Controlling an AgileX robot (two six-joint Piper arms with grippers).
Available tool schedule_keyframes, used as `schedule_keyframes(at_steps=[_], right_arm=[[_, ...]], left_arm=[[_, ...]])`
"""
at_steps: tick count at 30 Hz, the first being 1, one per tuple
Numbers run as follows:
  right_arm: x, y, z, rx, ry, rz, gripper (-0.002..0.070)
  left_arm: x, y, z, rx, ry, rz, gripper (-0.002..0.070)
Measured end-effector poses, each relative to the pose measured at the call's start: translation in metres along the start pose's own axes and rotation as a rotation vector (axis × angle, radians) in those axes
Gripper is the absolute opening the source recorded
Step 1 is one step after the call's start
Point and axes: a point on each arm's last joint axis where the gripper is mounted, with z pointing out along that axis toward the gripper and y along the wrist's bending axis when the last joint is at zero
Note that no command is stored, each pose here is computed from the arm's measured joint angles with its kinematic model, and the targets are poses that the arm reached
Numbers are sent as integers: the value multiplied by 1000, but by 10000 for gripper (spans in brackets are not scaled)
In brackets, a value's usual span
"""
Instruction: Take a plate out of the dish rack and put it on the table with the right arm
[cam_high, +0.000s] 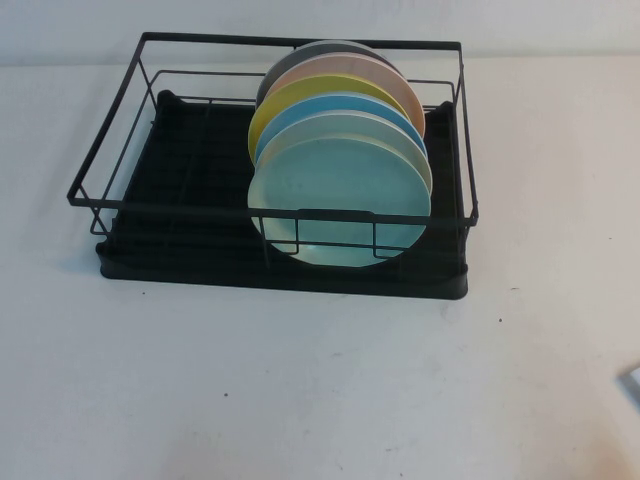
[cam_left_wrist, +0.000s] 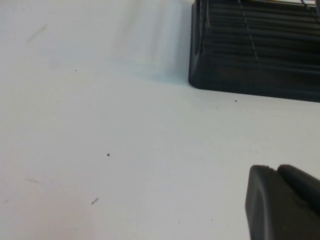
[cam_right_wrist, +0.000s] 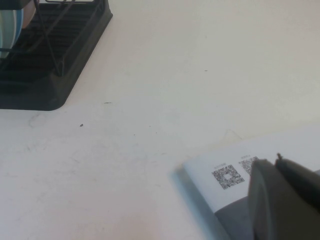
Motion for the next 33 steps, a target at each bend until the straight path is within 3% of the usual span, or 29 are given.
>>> schedule_keyframes(at_steps=[5, 12, 17, 22, 28, 33], right_arm=[[-2, 4, 0, -42, -22, 122, -18], [-20, 8, -3, -164, -181, 668, -18], [-24, 6, -3, -170, -224, 780, -18], [-33, 14, -7, -227, -179, 678, -18], [-86, 30, 1, -319, 9, 433, -18], [-132, 37, 38, -404, 170, 249, -18]], left_arm=[[0, 0, 0, 0, 0, 0, -4], [0, 0, 0, 0, 0, 0, -4], [0, 0, 0, 0, 0, 0, -4], [0, 0, 0, 0, 0, 0, -4], [0, 0, 0, 0, 0, 0, -4], [0, 0, 0, 0, 0, 0, -4]])
